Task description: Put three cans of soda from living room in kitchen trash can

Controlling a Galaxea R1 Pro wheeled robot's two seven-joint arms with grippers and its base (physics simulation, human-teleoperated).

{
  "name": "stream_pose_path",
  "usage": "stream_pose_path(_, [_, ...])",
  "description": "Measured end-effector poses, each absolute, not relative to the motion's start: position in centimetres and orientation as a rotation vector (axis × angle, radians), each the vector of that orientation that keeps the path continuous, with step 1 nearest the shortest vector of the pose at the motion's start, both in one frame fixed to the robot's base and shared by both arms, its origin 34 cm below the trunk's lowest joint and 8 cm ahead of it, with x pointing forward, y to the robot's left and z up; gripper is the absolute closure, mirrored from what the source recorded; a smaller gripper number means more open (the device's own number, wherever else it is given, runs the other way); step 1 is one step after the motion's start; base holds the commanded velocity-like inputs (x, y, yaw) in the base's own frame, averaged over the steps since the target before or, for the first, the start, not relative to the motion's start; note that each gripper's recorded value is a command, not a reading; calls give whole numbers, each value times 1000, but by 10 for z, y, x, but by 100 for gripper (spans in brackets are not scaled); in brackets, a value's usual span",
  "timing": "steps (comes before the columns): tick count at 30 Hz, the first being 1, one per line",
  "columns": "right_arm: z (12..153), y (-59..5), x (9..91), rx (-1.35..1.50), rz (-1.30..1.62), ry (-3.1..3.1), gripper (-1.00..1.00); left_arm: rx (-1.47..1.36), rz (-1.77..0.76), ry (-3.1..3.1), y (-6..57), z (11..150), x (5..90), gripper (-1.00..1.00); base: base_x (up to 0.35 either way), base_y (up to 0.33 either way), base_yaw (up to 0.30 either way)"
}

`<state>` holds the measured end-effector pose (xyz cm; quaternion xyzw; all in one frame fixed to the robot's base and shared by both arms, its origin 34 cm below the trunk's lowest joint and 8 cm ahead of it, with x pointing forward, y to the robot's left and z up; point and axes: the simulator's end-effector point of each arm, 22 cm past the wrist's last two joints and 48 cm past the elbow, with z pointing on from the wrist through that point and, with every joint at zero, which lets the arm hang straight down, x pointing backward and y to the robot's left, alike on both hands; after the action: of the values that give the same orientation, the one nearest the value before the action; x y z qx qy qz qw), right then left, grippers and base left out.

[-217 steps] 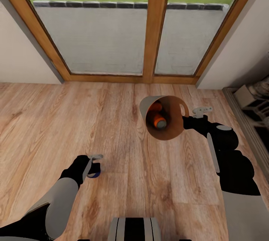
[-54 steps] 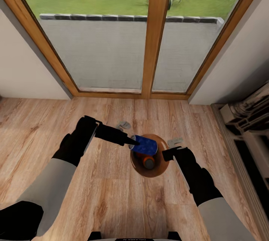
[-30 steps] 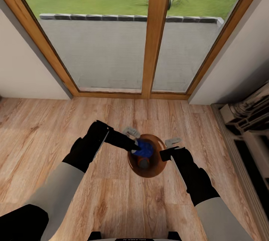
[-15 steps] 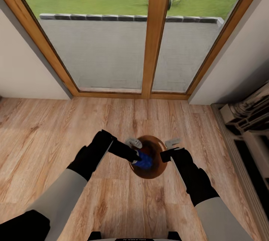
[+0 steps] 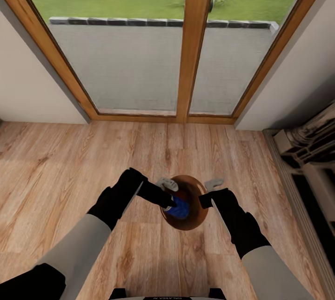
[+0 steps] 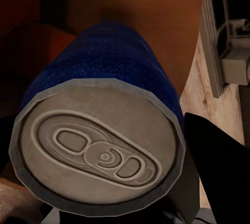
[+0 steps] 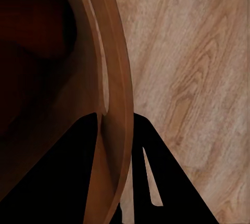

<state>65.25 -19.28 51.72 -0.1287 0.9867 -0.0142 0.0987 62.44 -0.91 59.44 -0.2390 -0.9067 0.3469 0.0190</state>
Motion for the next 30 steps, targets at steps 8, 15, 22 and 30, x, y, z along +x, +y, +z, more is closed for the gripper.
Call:
stream_pose_path(8, [517, -194, 653, -383, -47, 2918, 100, -743, 1072, -2819, -10, 593, 624, -100, 0, 0, 0])
stream_pose_path(15, [518, -195, 654, -386, -54, 2912, 100, -750, 1079, -2821, -11, 593, 625, -100, 0, 0, 0])
stream_pose_path(22, [518, -195, 654, -383, -52, 2913, 100, -754, 1085, -2820, -11, 594, 625, -100, 0, 0, 0])
stream_pose_path(30, [518, -195, 654, -380, -48, 2915, 100, -751, 1090, -2819, -10, 594, 625, -100, 0, 0, 0])
